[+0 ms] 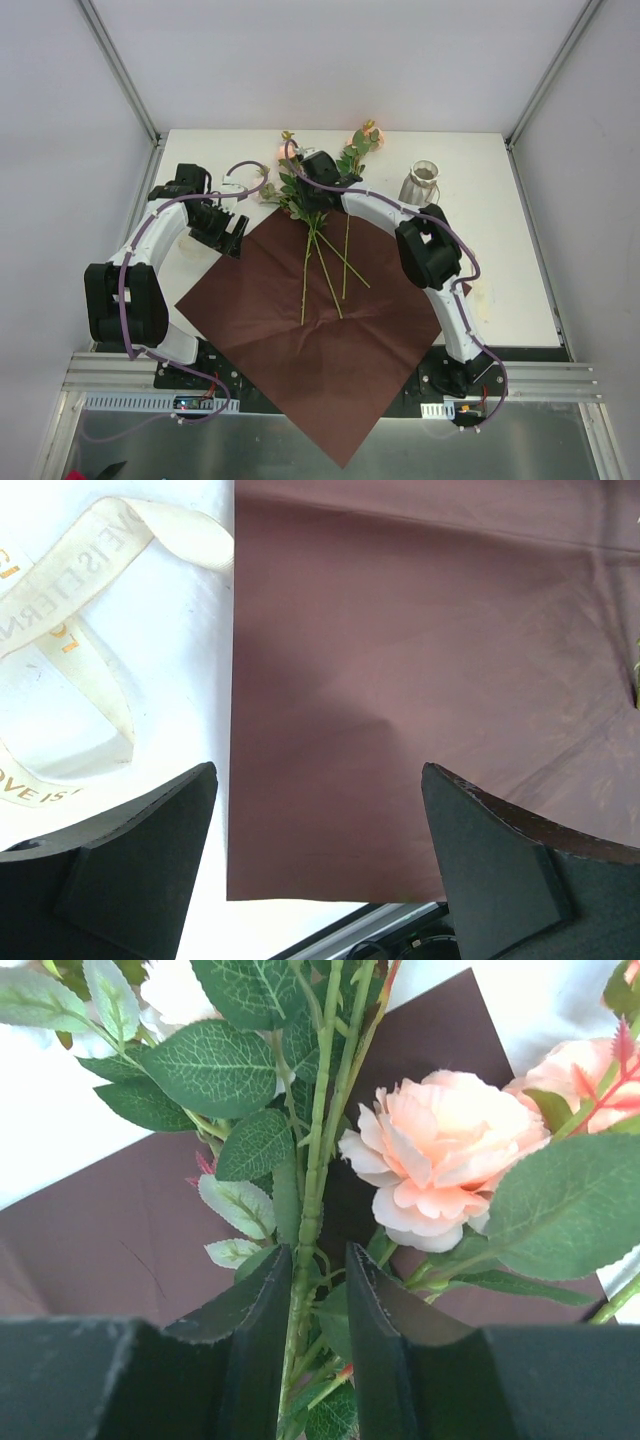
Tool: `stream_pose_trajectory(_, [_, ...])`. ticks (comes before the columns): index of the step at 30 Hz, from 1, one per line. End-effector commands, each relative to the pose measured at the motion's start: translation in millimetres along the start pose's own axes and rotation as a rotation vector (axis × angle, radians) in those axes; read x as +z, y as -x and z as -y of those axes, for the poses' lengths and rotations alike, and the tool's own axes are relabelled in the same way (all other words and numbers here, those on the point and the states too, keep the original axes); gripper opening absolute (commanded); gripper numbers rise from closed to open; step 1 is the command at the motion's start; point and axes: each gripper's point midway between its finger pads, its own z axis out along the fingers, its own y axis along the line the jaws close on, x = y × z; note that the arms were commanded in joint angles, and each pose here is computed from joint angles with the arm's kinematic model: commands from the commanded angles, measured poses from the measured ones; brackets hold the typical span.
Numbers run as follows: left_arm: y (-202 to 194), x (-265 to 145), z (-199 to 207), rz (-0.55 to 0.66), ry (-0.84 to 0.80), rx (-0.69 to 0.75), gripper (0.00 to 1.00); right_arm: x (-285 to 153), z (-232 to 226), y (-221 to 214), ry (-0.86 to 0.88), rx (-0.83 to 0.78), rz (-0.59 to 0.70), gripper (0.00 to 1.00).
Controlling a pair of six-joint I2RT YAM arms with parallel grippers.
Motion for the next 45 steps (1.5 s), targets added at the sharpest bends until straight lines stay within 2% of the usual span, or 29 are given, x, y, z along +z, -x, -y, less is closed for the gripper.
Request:
stream_pose_trajectory(1, [-4, -4, -6, -0.004, 0.028, 0.011, 0.83, 1, -6, 20, 0.025, 0.011, 0.042, 0.31])
stream_pose_trajectory(6, [-3, -6, -7, -0.001, 0.038, 0.014, 0.83, 7, -7, 19, 0.038, 0.027, 0.03, 0.3])
stream_pose_trajectory(9, [-3, -6, -8, 0.0, 0.042, 0.015, 0.83, 6, -6, 22, 0.044, 0.031, 0.033, 0.24])
stream_pose_trajectory(12, [-2, -8, -8, 0.003, 0.045, 0.015, 0.82, -6, -3, 32, 0.039, 0.061, 0.063, 0.05])
stream_pose_trajectory(22, [0, -13, -7, 0.017, 0.054, 0.018, 0.83, -108, -20, 124, 0.126, 0.094, 0.353, 0.01])
stream_pose_trajectory(23, [0, -13, -7, 0.019, 0.056, 0.019, 0.83, -115, -29, 127, 0.183, 0.097, 0.362, 0.01])
stream_pose_trajectory(27, [-1, -15, -6, 0.022, 0.061, 0.021, 0.84, -154, -37, 153, 0.237, 0.103, 0.463, 0.01])
stream_pose_trajectory(28, [-1, -16, -6, 0.02, 0.063, 0.019, 0.84, -179, -40, 171, 0.256, 0.099, 0.54, 0.01])
stream_pose_trajectory(30, [-1, -17, -6, 0.024, 0.065, 0.019, 0.84, -199, -33, 180, 0.243, 0.086, 0.613, 0.01])
stream_pose_trajectory(31, [-1, -17, -6, 0.025, 0.064, 0.019, 0.84, -239, -35, 207, 0.271, 0.064, 0.76, 0.01])
stream_pose_trajectory(33, [1, -19, -4, 0.035, 0.063, 0.016, 0.85, -255, -17, 209, 0.21, -0.005, 0.877, 0.01])
stream_pose_trajectory(34, [4, -20, -4, 0.045, 0.061, 0.017, 0.86, -309, -5, 235, 0.164, -0.011, 1.088, 0.01])
stream_pose_trajectory(36, [9, -22, -3, 0.056, 0.059, 0.008, 0.88, -337, 11, 240, 0.048, -0.146, 1.232, 0.01])
stream_pose_trajectory(37, [11, -27, -10, 0.072, 0.072, -0.01, 0.89, -376, 16, 251, 0.008, -0.162, 1.343, 0.01])
stream_pose_trajectory(38, [12, -28, -13, 0.074, 0.085, -0.024, 0.99, -388, 32, 256, -0.068, -0.178, 1.362, 0.01])
stream_pose_trajectory(45, [26, -37, -17, 0.121, 0.071, -0.061, 0.99, -501, 104, 271, -0.274, -0.144, 1.55, 0.01])
